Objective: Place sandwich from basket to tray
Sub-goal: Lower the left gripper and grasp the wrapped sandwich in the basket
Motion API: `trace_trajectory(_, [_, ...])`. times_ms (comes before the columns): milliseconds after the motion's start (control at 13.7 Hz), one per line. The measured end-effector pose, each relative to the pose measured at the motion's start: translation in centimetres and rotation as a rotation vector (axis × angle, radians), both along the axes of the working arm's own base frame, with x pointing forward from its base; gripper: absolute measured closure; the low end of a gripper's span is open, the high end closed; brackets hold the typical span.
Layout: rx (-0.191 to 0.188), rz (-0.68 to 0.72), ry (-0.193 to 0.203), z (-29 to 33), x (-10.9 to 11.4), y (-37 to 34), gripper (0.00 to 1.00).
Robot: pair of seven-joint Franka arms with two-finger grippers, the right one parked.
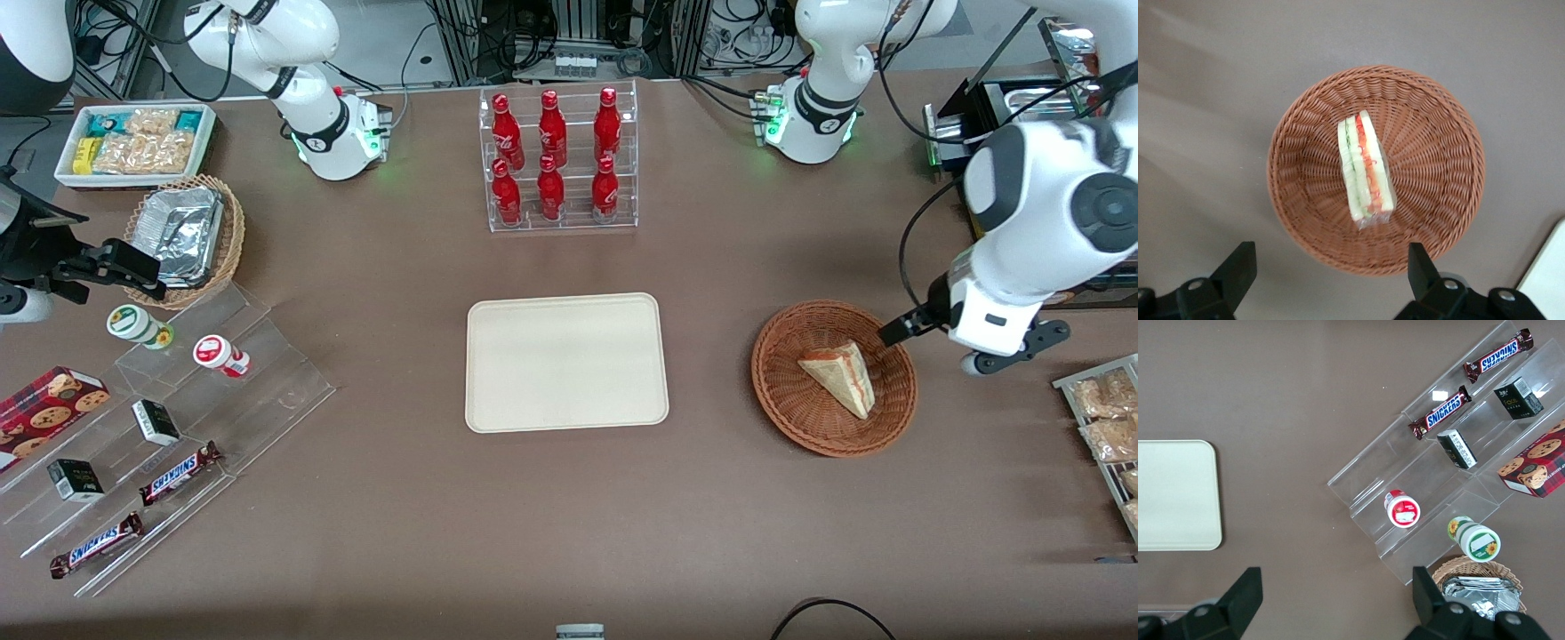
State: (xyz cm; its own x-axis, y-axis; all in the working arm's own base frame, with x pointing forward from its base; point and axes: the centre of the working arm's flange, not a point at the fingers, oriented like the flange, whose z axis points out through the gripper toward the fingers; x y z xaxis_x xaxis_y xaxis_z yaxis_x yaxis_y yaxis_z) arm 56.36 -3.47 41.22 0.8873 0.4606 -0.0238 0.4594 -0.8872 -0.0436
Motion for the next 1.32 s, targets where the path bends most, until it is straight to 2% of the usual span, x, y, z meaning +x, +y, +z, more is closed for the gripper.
trace_trajectory(220, [-0.002,0.093,-0.031,-2.7,-0.6,-0.6,0.00])
trace_trajectory(512, [-0.014,0.105,-0.075,-6.6,-1.7,-1.4,0.00])
trace_trajectory(1098, [-0.034,0.127,-0.094,-12.2,-1.7,-2.5,0.00])
trace_trajectory(1317, [-0.036,0.129,-0.088,-13.7,-1.7,-2.5,0.00])
